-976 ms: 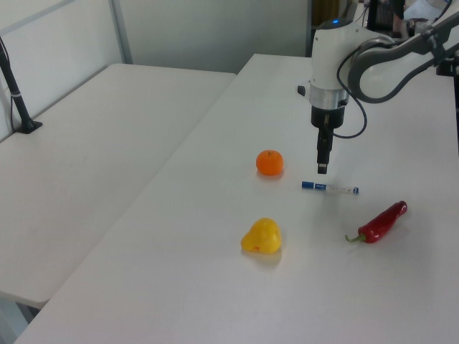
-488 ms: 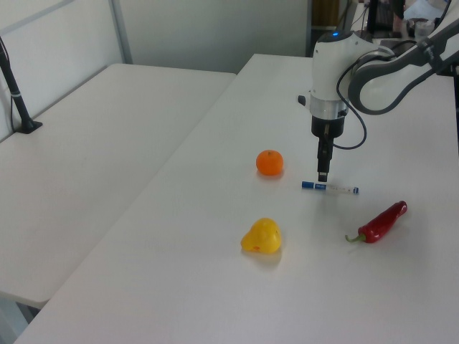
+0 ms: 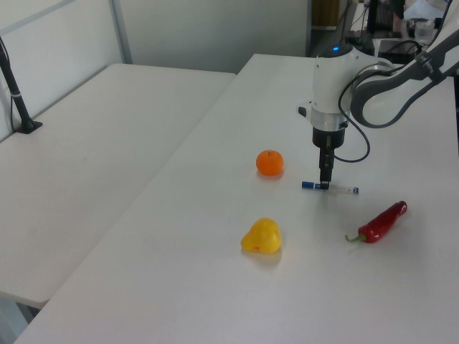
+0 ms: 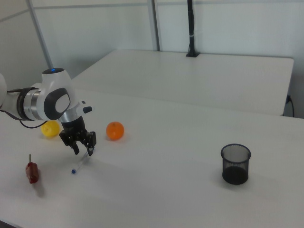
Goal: Place marker
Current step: 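Close the gripper on the white marker's body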
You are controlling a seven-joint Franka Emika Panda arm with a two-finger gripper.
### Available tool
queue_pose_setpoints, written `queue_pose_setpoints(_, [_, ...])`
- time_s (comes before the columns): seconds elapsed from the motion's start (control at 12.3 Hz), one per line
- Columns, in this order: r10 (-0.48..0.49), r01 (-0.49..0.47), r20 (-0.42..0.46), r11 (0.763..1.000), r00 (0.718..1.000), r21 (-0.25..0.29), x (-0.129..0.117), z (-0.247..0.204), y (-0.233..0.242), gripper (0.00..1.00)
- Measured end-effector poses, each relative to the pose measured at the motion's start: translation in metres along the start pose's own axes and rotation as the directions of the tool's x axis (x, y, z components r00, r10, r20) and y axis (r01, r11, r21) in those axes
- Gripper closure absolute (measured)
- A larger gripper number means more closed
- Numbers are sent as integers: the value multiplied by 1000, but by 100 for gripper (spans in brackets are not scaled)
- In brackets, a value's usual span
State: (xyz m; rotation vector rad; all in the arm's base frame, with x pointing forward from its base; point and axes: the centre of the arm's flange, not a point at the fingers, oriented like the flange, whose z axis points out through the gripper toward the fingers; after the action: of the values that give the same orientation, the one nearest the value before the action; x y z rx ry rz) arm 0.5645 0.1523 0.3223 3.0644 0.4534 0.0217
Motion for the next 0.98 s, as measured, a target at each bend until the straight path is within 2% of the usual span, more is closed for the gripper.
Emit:
queue_pose_setpoints(0.65, [-9, 10, 27, 1000, 1000, -3, -3, 15, -3, 70])
queue_pose_setpoints(0.81, [-10, 10, 29, 1000, 1000, -3, -4, 16, -3, 74])
queue_pose_setpoints(0.9, [-10, 10, 27, 1000, 1000, -3, -4, 16, -3, 84])
queue_pose_setpoints(0.98, [-10, 10, 27, 1000, 1000, -3, -4, 15, -3, 84])
